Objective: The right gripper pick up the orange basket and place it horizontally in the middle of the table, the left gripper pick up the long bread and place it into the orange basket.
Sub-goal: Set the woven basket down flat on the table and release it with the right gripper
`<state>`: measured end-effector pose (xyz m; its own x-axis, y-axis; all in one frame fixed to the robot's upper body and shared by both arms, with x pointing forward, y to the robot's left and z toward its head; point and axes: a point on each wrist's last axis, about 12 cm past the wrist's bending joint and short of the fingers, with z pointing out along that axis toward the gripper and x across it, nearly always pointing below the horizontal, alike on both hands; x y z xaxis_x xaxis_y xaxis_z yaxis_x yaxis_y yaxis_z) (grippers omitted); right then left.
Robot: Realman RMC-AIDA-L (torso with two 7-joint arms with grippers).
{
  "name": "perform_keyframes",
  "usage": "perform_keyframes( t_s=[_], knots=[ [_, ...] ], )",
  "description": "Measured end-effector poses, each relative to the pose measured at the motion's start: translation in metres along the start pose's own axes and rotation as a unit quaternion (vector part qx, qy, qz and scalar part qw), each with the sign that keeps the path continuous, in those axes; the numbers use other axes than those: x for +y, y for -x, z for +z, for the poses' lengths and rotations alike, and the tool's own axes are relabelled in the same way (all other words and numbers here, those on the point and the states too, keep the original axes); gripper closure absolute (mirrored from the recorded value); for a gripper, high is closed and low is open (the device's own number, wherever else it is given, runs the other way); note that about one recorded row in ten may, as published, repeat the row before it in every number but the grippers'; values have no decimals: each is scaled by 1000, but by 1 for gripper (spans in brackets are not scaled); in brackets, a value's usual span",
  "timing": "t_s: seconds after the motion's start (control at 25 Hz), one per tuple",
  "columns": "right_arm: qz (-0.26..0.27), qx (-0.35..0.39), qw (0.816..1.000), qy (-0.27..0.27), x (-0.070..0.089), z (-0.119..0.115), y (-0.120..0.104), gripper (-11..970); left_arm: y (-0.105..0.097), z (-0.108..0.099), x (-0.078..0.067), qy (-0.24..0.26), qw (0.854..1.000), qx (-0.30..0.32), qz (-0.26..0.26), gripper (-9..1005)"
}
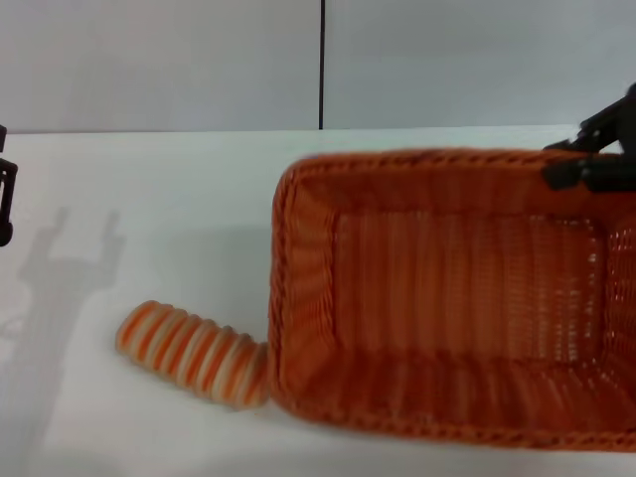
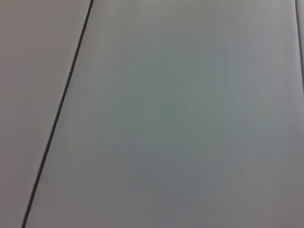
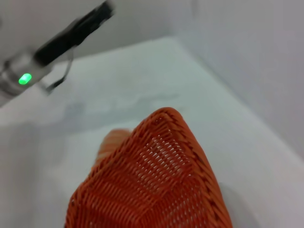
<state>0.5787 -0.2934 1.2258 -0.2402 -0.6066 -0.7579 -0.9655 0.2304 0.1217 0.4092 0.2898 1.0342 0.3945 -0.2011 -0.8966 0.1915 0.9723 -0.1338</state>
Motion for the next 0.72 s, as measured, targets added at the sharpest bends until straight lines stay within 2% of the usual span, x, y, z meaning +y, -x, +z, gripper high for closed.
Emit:
perform_keyframes(
  t_s=[0.44, 0.72],
  knots=[
    [-71, 58, 995, 49, -5, 55, 25, 795, 2, -10, -4, 6, 1000, -1, -11, 391],
    [-94, 53, 993, 57, -8, 69, 31, 796, 2, -10, -6, 5, 1000, -1, -15, 391]
  ],
)
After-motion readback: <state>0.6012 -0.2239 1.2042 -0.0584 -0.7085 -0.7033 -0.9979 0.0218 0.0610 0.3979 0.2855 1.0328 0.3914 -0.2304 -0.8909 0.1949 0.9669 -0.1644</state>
